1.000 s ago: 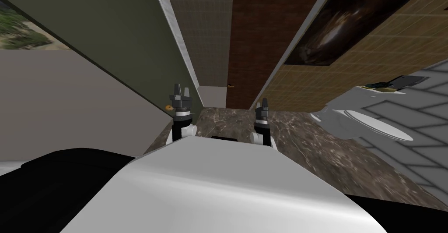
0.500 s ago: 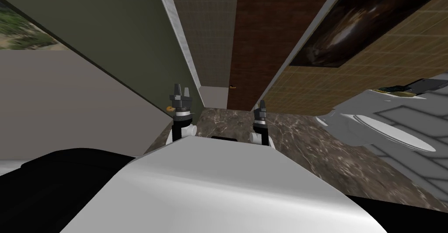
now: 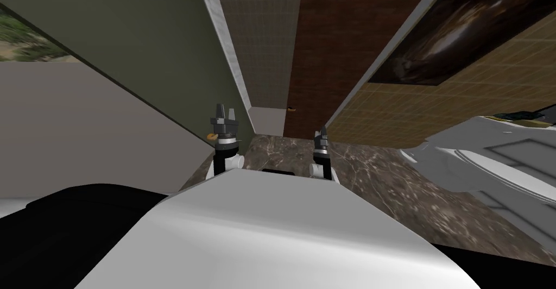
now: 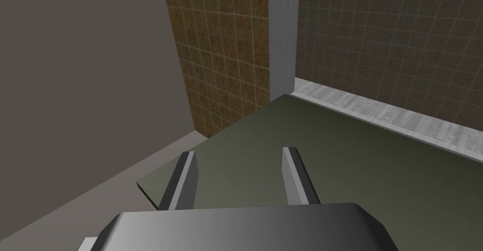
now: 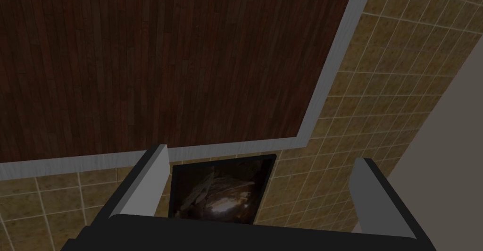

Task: Pull the door open

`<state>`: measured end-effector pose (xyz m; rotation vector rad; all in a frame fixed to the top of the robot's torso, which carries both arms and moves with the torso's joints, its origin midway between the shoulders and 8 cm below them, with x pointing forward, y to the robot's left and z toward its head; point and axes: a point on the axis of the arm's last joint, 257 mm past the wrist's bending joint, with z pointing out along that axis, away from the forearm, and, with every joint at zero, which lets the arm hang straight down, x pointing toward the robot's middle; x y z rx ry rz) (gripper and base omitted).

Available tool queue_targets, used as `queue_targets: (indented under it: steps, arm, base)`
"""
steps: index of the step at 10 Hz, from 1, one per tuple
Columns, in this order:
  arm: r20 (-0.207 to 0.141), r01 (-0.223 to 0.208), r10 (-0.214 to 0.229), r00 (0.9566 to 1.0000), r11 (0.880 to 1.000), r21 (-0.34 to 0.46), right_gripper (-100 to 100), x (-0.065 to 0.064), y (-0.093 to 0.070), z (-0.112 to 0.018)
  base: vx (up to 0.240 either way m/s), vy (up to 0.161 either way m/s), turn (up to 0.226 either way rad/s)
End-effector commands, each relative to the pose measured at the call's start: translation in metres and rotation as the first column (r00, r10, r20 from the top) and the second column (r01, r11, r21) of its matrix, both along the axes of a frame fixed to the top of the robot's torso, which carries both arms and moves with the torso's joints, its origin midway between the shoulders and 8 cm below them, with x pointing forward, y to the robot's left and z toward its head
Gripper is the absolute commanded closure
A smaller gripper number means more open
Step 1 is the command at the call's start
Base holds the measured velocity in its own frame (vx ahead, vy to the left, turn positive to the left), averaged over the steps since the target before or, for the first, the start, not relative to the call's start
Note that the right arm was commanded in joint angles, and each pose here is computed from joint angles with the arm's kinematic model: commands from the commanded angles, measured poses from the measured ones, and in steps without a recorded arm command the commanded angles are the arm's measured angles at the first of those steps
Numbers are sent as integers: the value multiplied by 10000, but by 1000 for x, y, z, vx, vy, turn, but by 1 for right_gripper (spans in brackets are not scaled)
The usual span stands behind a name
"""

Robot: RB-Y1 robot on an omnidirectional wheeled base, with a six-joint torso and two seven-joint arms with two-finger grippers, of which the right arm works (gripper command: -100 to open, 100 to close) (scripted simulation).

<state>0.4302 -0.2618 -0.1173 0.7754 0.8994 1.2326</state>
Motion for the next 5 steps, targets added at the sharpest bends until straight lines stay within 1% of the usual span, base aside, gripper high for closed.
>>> queue_targets:
  steps: [1, 5]
  arm:
    - [-152, 1, 0, 9999, 10000, 89, -100, 3, -3, -11]
    - [-545, 49, -33, 9985, 9996, 296, -100, 12, -11, -38]
  base:
    - [102, 11, 74]
    - [102, 19, 75]
